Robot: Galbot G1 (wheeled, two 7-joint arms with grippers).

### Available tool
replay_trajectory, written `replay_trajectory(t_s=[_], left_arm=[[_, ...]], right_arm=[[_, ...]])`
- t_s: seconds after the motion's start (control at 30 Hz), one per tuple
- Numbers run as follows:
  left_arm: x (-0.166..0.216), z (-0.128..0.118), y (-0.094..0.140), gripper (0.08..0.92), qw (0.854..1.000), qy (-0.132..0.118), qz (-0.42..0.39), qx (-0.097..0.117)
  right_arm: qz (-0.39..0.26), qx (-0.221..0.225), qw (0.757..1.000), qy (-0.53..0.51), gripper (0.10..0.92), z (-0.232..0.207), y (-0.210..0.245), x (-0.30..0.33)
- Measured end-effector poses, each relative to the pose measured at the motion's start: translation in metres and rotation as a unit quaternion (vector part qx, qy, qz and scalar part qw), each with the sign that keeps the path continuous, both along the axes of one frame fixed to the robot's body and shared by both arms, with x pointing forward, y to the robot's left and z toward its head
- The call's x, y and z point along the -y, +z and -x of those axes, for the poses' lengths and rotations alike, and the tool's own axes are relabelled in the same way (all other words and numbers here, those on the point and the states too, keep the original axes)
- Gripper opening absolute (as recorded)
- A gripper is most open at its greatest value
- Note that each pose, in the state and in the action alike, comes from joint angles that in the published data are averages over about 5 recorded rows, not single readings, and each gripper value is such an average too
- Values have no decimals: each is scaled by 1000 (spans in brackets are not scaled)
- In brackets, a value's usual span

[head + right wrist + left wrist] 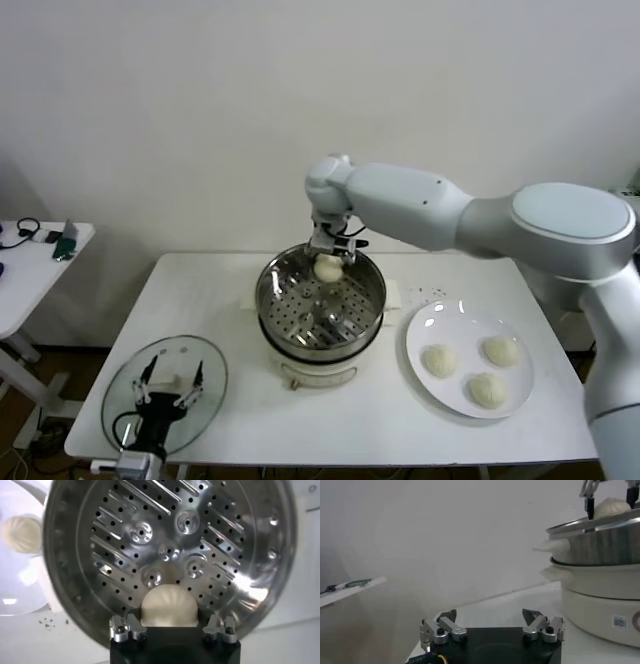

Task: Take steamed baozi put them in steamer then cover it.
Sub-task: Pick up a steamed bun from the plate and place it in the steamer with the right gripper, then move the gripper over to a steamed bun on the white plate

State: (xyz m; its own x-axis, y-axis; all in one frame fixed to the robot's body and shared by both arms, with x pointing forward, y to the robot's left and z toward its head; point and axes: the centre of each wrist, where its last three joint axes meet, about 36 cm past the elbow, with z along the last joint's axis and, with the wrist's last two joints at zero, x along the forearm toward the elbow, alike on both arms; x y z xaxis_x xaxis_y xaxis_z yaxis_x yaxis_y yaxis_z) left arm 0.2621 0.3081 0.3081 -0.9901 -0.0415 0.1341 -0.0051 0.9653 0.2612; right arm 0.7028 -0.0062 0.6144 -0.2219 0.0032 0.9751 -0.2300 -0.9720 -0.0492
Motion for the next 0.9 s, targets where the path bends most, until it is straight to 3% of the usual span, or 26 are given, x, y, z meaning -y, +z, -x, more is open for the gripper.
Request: replay_trajectory(t_s=[0.27,0.47,0.9], left_arm=[[2,0,0,823,1000,-1,2,0],[4,-1,3,823,1000,0,4,3],[7,0,5,823,1000,1,6,2]], right_arm=[[7,-9,1000,8,725,-1,-27,-10],[8,-8,1000,12,798,-1,-33,-13],[-1,-1,1000,10,823,1,9,8]])
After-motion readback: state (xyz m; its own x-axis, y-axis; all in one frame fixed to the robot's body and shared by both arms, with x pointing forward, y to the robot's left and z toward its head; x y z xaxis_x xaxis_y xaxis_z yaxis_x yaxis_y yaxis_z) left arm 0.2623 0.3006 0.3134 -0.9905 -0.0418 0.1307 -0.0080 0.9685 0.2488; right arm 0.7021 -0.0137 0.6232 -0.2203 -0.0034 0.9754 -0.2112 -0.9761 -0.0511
